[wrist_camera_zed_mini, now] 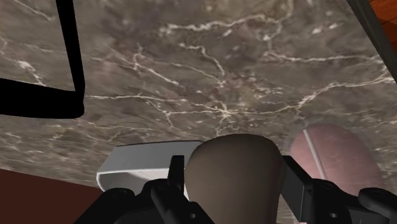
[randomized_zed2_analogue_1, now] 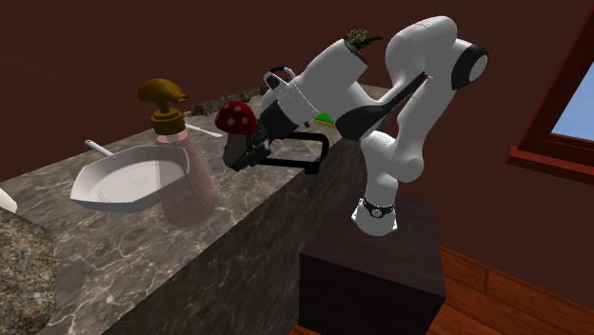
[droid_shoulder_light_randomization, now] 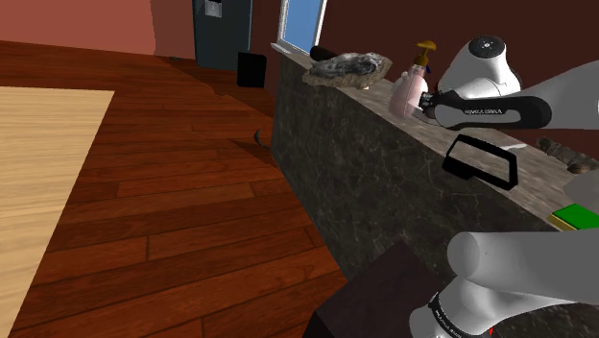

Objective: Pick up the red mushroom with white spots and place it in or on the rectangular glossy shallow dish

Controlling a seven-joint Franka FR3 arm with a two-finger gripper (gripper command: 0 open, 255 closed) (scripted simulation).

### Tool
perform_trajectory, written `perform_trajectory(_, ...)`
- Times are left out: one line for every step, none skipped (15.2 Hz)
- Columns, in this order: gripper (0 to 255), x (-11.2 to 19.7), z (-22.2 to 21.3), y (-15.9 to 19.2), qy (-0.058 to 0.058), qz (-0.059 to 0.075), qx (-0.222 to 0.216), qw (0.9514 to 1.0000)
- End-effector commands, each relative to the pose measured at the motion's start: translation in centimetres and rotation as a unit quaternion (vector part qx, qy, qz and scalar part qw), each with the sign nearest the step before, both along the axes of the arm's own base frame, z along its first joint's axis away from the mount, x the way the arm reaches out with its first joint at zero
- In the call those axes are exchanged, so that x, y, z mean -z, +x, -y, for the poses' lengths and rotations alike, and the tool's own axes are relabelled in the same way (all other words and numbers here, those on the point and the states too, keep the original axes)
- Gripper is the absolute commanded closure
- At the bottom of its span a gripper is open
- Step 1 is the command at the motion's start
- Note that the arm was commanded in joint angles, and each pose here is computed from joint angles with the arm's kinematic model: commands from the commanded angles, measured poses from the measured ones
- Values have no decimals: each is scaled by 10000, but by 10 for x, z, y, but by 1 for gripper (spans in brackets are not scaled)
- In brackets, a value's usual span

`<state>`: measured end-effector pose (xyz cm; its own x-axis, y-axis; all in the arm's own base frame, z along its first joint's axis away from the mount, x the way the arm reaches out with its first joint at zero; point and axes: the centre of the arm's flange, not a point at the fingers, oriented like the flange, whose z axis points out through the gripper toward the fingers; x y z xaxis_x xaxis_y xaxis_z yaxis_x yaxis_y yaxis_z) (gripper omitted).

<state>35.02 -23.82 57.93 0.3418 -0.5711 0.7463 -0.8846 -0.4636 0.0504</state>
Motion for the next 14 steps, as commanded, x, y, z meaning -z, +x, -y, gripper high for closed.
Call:
perform_trajectory(255,-10,0,1,0,1,-1,10000)
perform_trajectory(255,-16,0,1,0,1,-1,10000)
perform_trajectory(255,-21,0,1,0,1,-1,10000)
perform_trajectory(255,-26,0,1,0,1,-1,10000)
perform_trajectory(255,-28,0,1,0,1,-1,10000)
perform_trajectory(255,-24,-1,-12,0,1,-1,10000)
perform_trajectory(255,-21,-2,-25,0,1,-1,10000)
perform_trajectory(255,-17,-4,-37,0,1,-1,10000)
perform_trajectory(255,-14,-5,-50,0,1,-1,10000)
perform_trajectory(255,-10,-6,-63,0,1,-1,10000)
perform_trajectory(255,-7,-7,-75,0,1,-1,10000)
perform_trajectory(255,-3,-8,-88,0,1,-1,10000)
perform_trajectory(255,0,-9,-101,0,1,-1,10000)
perform_trajectory(255,4,-10,-113,0,1,-1,10000)
